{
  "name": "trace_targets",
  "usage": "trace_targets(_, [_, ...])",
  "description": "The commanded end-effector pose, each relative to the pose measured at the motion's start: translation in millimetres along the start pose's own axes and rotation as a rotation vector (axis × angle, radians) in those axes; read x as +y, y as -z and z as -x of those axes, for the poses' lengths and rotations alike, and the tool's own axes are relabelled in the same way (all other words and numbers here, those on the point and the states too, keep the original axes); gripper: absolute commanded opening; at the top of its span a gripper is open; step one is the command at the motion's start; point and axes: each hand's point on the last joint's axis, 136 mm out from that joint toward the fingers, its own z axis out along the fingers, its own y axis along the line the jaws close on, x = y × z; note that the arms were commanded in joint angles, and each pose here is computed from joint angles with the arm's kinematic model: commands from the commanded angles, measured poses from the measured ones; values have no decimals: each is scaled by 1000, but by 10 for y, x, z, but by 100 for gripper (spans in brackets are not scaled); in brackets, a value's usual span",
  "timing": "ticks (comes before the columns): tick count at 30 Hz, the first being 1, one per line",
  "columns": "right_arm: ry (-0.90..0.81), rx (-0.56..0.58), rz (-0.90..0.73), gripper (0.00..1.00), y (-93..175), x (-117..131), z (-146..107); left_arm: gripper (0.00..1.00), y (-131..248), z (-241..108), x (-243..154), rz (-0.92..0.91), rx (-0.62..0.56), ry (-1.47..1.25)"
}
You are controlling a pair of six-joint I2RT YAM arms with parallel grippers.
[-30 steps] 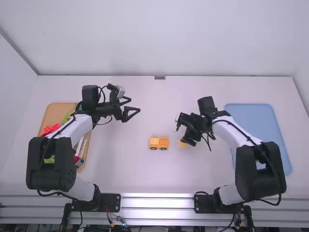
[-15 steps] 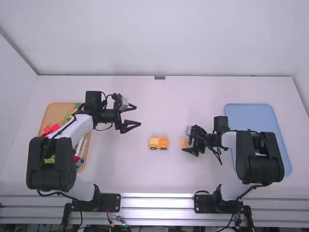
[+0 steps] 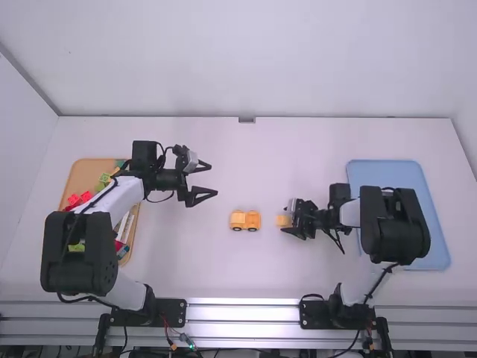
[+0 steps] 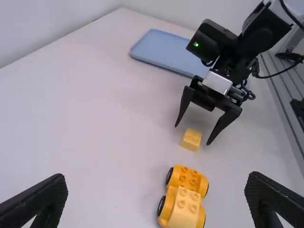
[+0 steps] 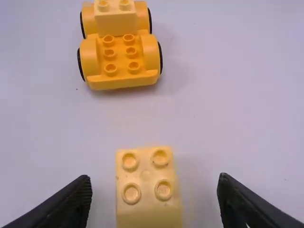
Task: Assemble lego blocks to make yellow taxi
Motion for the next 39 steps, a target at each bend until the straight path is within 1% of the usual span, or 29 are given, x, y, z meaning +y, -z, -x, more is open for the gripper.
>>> trace_targets(1, [-38,-22,30,64,-43,66,-39,99,-4,116,-60,-47,-44,-22])
trace_targets(2, [-44,-24,34,60,-50,53,-45,99,-3,126,-71,-53,-50,-23])
trace_targets(3, [-49,-24,37,59,-53,49,-48,99,-3,129,-73,-55,-52,-23])
trace_targets(4, [-57,-25,44,51,-56,45,-41,100,-2,134,-79,-58,-55,-23])
trace_targets(5, [-65,-25,52,45,-57,43,-31,99,-1,132,-77,-57,-54,-22])
trace_targets(6, [-68,-24,55,42,-56,34,-24,99,-2,128,-72,-54,-51,-23])
trace_targets(7, [-69,-23,55,41,-55,32,-23,99,-3,127,-72,-54,-51,-23])
trace_targets(8, [-70,-24,58,31,-51,24,-16,99,-6,104,-58,-45,-41,-21])
trace_targets(9, [-78,-34,62,19,-44,13,8,99,-13,55,-30,-25,-19,-25])
trace_targets(11, [-82,-51,68,15,-36,2,52,99,-22,-25,-10,-6,7,-37])
trace_targets(12, [-86,-64,72,9,-26,-10,91,99,-43,-80,-28,-7,19,-50])
trace_targets(13, [-94,-73,78,8,-2,-19,145,99,-82,-181,-60,-14,36,-84])
trace_targets(16, [-103,-71,89,8,58,-21,244,100,-160,-353,-156,-50,52,-155])
trace_targets(18, [-59,-88,116,8,114,3,447,99,-268,-569,-286,-99,66,-220])
trace_targets(19, [-52,-92,120,8,120,10,478,99,-288,-598,-299,-105,68,-224])
trace_targets(21, [-1,-93,136,9,157,28,690,99,-458,-787,-402,-158,76,-261])
trace_targets(24, [40,-76,138,9,152,51,856,99,-634,-982,-483,-202,85,-292])
trace_targets(26, [51,-62,131,9,98,41,953,99,-780,-1146,-482,-209,117,-310])
trace_targets(27, [52,-57,129,9,85,36,959,99,-790,-1154,-479,-208,119,-311])
trace_targets(30, [39,-17,121,9,-46,10,976,100,-978,-1283,-454,-198,153,-290])
trace_targets(32, [45,-7,132,9,-107,46,979,99,-1032,-1353,-441,-187,184,-274])
trace_targets(33, [57,5,153,9,-169,107,980,100,-1071,-1413,-443,-184,206,-278])
trace_targets(35, [59,11,165,9,-201,139,975,99,-1086,-1439,-442,-182,215,-280])
trace_targets(36, [62,29,175,8,-248,166,939,96,-1095,-1486,-443,-183,224,-273])
trace_targets(39, [61,30,193,8,-321,195,895,94,-1098,-1516,-467,-196,221,-258])
